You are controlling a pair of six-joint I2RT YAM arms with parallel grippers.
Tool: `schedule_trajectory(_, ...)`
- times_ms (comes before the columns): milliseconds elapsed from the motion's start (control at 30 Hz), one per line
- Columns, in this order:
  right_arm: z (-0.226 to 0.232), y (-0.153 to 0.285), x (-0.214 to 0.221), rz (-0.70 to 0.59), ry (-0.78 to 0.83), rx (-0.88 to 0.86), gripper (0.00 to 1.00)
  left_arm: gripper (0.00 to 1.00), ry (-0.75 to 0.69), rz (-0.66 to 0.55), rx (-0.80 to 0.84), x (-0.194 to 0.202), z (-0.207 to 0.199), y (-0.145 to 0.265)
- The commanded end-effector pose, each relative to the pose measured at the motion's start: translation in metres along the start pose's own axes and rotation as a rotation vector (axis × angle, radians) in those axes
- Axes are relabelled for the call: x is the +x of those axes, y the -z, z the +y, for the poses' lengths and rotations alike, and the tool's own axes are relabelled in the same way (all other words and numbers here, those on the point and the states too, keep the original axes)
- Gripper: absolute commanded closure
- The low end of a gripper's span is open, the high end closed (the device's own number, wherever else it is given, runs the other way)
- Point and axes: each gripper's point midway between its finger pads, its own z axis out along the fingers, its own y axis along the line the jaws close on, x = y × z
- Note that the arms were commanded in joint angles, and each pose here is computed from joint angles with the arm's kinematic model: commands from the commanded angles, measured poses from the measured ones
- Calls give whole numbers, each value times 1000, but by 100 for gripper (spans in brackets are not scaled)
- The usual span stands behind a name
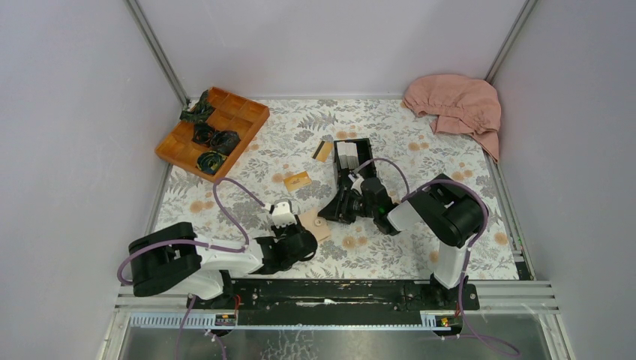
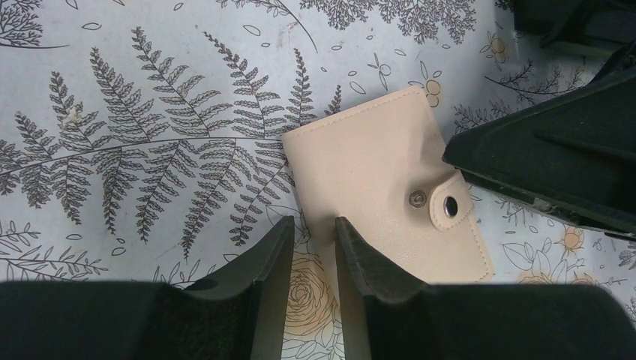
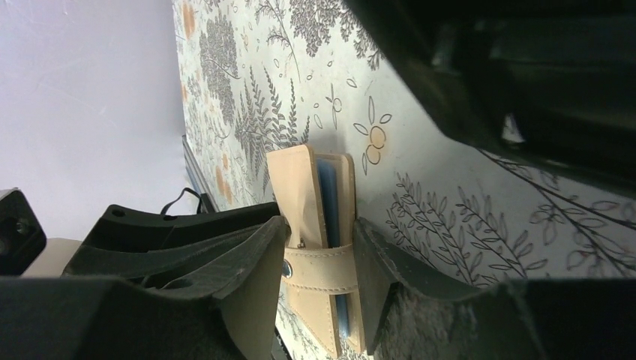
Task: Put the credit cards into the card holder
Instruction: Close the card holder at the center of the board.
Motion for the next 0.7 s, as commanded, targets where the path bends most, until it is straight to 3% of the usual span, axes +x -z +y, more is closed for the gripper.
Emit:
schedule_trajectory(0,-32,-1,26,53,18,146,53,67,-143,173,-65,41,40,3)
schedule_trajectory(200,-34,1,30,41,35,177,53,67,-142,175,-53,40,37,3)
schedule_trajectory(667,-29,28,0,-152,85,229,51,68,-143,187,-39,42,36,4)
